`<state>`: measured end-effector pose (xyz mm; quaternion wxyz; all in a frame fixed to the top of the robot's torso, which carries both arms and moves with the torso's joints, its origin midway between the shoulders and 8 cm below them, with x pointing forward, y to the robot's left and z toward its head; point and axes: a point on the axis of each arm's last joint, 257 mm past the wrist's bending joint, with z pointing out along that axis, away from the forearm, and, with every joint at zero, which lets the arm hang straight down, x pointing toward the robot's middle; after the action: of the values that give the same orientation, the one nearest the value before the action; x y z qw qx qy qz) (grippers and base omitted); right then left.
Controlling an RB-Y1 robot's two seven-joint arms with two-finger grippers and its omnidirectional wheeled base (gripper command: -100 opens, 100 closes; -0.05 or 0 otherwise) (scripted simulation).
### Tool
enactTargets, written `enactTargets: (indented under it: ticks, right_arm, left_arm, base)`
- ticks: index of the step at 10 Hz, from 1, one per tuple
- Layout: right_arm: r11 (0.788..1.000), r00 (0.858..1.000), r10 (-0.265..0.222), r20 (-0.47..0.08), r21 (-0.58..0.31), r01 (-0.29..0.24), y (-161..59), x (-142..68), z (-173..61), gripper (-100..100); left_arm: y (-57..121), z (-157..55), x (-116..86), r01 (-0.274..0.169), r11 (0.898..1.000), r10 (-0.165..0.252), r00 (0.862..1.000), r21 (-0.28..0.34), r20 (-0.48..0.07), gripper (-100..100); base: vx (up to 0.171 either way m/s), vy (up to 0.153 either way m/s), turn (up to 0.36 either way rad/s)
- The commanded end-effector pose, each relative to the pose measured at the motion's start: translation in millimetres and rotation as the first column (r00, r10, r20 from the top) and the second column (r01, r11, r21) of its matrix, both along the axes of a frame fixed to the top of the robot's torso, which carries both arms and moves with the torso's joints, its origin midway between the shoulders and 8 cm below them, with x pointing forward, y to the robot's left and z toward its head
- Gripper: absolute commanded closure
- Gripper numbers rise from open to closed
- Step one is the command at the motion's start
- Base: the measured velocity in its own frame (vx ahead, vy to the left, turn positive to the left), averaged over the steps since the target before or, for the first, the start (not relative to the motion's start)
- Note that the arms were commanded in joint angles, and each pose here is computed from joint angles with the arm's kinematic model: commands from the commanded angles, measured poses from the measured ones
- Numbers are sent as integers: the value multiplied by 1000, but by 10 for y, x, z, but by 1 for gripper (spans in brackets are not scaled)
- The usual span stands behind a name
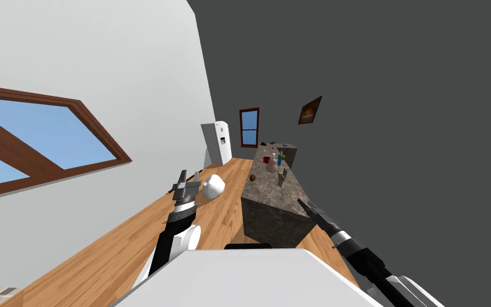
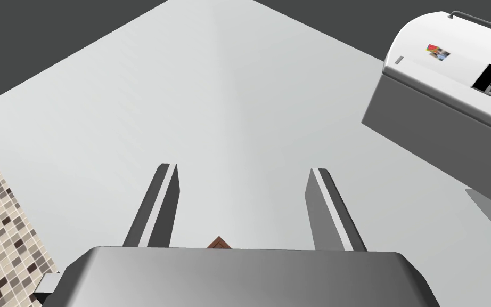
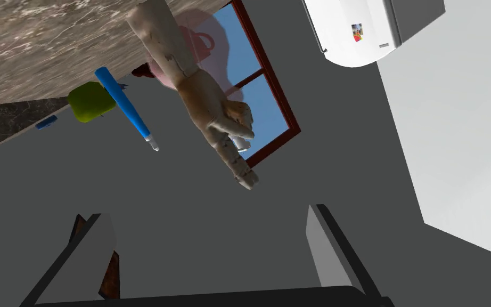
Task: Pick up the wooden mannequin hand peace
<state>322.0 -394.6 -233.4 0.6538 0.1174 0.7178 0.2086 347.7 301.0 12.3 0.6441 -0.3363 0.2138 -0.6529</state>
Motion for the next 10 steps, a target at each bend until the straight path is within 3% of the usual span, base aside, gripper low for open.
enactTargets:
  ticks: [1,6,10]
  right_arm:
    - [998,999,-5,-46,-68,2,-141,-86,-130,-100]
    - [958,986,-47,-162,-287,-2,-772,-251,-369,-100]
    - [887,971,-98,-219,-461,-14,-1360,-333,-369,-100]
  left_arm:
    - [0,0,0,0,1000,0,1000,0,0,0]
    - [0,0,0,0,1000,0,1000,0,0,0]
    - [0,0,0,0,1000,0,1000,0,0,0]
  base:
    - [1,12,156]
    - [4,42,146]
    - [10,75,188]
